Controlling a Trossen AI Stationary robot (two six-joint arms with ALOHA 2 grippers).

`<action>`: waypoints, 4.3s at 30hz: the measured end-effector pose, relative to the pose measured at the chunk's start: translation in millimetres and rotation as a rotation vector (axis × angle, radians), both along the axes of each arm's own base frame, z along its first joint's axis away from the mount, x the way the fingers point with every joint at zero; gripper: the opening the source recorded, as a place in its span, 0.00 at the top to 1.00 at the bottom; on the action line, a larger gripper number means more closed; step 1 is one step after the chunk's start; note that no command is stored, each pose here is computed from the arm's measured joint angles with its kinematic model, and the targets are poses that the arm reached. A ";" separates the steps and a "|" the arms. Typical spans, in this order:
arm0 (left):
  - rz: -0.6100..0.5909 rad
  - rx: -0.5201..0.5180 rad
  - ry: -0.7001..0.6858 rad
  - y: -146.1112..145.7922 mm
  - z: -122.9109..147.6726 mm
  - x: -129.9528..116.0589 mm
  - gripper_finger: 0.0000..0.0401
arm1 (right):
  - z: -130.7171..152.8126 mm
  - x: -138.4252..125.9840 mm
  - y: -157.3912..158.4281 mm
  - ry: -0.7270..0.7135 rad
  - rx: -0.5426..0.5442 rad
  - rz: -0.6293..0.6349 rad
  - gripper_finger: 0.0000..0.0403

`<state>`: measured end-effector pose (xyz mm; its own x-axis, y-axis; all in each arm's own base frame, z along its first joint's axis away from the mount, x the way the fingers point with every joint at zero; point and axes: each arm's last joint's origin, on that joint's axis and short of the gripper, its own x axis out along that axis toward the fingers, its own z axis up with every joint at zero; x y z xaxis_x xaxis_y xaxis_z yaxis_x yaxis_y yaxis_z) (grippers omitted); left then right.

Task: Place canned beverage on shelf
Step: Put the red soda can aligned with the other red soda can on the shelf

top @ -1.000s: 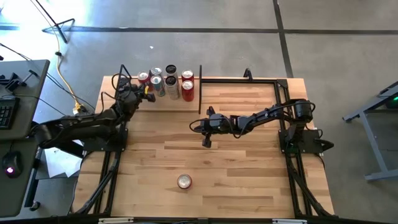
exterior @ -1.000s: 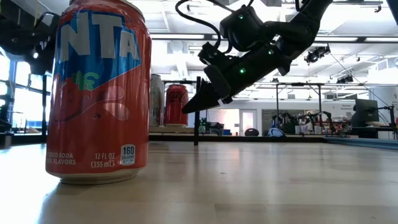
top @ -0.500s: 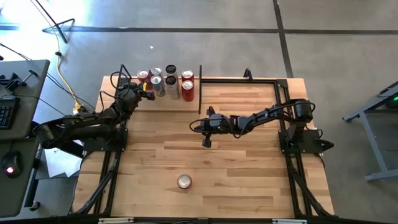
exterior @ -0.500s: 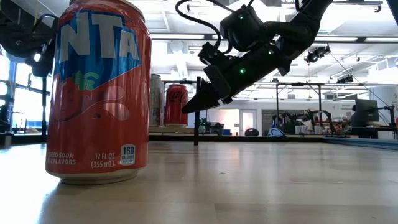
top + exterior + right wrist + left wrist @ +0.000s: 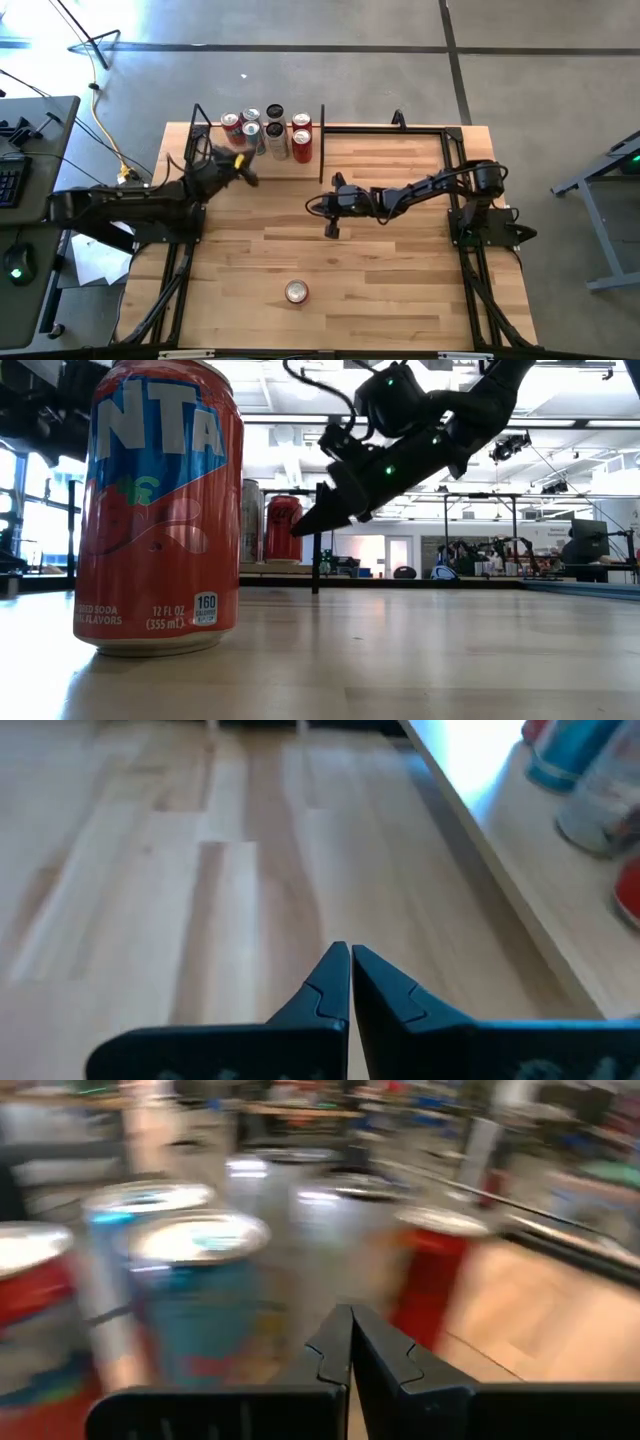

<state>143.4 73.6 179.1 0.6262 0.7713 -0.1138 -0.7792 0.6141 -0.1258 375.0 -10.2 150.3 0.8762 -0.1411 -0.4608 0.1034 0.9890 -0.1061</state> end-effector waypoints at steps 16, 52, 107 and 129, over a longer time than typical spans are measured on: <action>-0.500 0.055 0.117 -68.3 -16.9 -5.8 1.00 | 9.8 -33.9 33.4 -0.229 0.093 0.197 1.00; -0.561 0.074 0.088 -83.3 -25.6 -20.3 1.00 | 67.6 -44.6 206.1 -0.083 0.050 0.183 0.50; -0.560 0.073 0.101 -83.2 -26.7 -20.5 1.00 | 29.0 24.0 228.7 -0.143 0.083 0.022 0.30; -0.560 0.073 0.101 -83.2 -26.7 -20.5 1.00 | 22.0 29.1 222.3 -0.109 0.110 0.051 0.34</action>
